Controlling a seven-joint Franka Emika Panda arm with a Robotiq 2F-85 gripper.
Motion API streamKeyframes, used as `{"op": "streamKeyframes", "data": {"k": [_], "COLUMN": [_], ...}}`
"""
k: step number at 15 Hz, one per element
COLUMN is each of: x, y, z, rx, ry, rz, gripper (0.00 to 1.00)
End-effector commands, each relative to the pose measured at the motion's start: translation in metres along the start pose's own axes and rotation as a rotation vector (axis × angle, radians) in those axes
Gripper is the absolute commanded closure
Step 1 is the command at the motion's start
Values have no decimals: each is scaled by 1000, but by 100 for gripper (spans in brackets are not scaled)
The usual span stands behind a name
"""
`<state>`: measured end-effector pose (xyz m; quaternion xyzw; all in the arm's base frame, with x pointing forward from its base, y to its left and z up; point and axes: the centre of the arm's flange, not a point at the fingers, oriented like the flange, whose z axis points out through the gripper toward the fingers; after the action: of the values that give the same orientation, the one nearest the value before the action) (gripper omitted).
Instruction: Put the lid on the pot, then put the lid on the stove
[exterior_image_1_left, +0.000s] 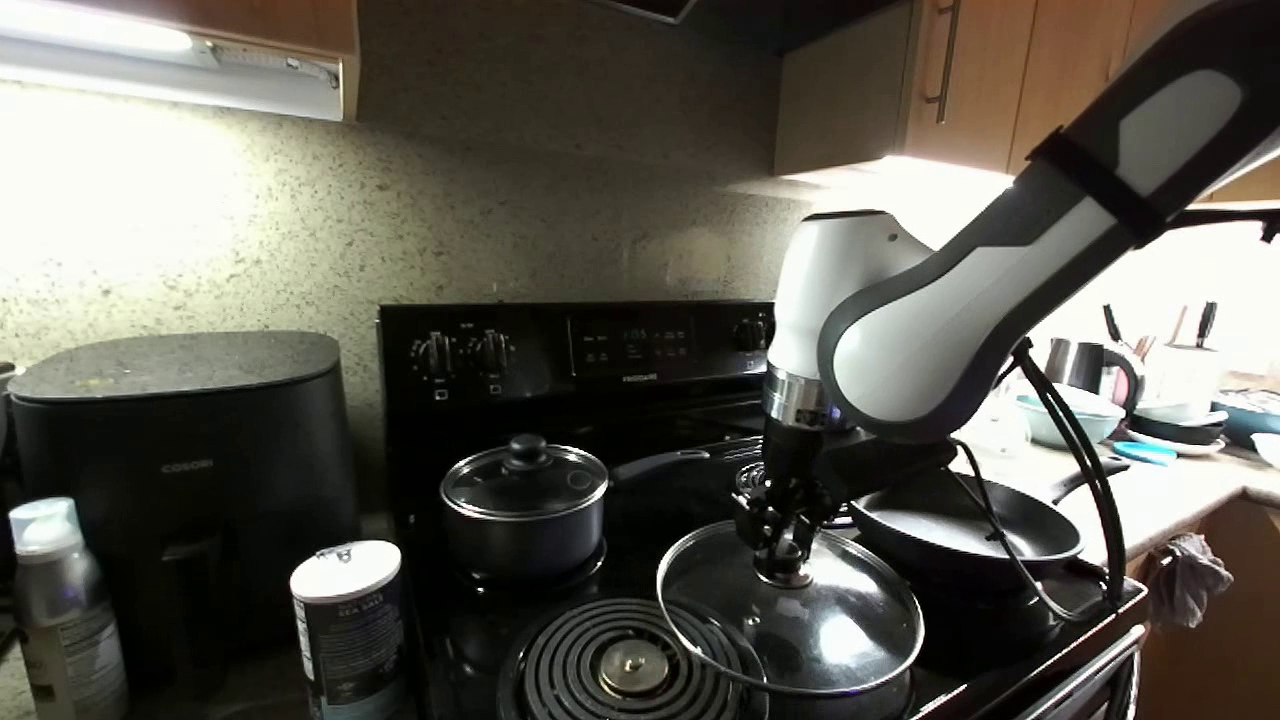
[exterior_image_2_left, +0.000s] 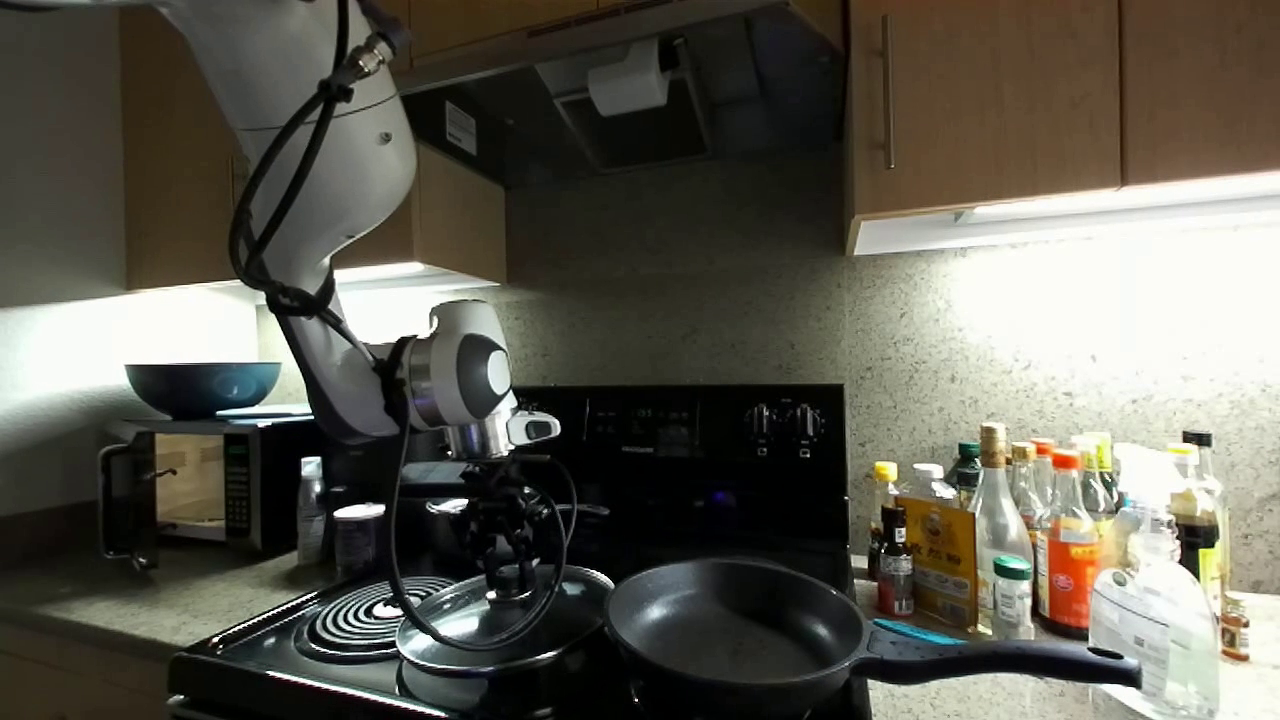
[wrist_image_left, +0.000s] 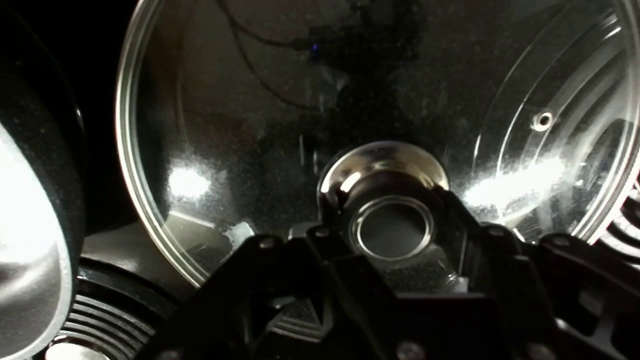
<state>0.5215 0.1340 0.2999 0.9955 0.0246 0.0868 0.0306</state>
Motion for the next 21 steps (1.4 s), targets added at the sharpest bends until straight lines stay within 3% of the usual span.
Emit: {"op": "streamKeyframes", "data": {"k": [1, 11, 21], "x": [6, 15, 46], "y": [24, 37, 62], "z": [16, 33, 60], "rx": [-1, 21, -17], "ry": [-17, -55, -73], "rz": [75, 157, 280], "gripper": [75, 75, 75]}}
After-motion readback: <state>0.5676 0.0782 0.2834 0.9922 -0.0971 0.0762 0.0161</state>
